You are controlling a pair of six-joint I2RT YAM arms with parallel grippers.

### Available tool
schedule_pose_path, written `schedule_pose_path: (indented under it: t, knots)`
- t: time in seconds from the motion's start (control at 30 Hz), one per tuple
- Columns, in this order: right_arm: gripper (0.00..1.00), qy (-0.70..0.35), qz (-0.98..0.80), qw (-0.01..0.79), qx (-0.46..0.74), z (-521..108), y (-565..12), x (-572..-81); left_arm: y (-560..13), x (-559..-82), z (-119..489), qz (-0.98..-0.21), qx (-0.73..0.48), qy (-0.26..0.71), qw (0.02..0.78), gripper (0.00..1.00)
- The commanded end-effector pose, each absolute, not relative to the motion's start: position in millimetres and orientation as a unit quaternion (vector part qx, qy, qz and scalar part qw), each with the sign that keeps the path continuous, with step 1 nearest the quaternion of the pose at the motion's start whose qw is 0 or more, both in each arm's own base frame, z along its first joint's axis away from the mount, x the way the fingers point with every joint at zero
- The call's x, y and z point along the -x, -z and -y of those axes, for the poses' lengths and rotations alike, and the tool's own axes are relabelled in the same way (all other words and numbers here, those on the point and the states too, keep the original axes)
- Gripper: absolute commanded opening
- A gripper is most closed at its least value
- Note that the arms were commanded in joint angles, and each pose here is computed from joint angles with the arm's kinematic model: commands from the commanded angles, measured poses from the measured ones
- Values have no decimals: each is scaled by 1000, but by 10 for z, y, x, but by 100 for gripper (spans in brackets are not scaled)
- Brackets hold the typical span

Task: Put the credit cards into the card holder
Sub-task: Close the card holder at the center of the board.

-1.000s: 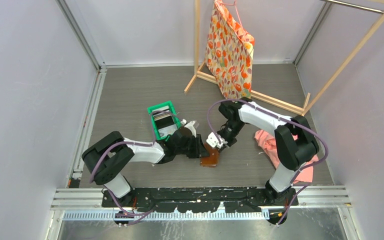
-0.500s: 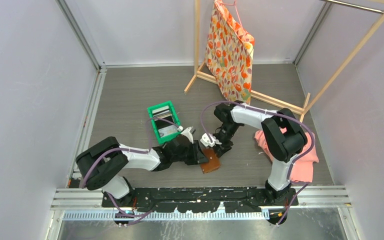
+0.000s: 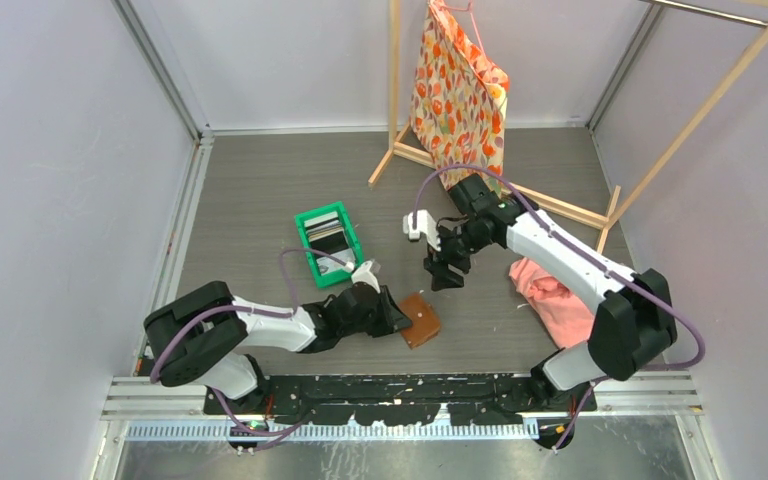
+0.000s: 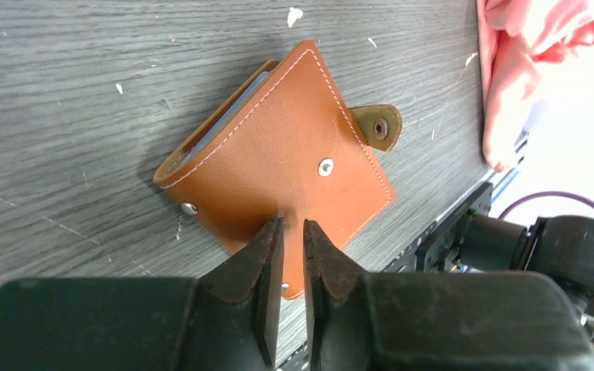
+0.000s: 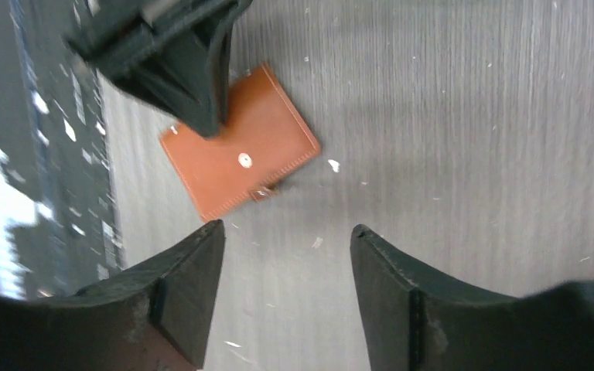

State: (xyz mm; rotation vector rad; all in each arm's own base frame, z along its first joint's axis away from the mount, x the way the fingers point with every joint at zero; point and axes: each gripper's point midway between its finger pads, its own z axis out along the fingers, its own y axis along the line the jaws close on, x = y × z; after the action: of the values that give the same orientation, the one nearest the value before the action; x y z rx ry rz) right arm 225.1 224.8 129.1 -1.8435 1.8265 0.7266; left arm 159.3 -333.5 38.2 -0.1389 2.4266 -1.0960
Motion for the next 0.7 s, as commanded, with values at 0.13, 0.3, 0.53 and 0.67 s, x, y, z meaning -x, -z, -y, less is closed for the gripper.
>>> schedule_pose_path:
  t: [0.13, 0.3, 0.53, 0.67]
  knots:
    - [60, -282, -868, 181, 368, -2325, -1026, -2259, -210, -1721, 3163, -895, 115, 324, 286, 14]
    - [58, -280, -898, 148, 305, -2369, -847, -2270, -206, -1732, 3106, -894, 127, 311, 296, 13]
    - [56, -268, -909, 117, 297, -2413, -698, -2147, -185, -1731, 3128, -896, 127, 307, 296, 13]
    - [54, -237, -911, 111, 318, -2433, -610, -2097, -194, -1721, 3136, -895, 127, 307, 296, 13]
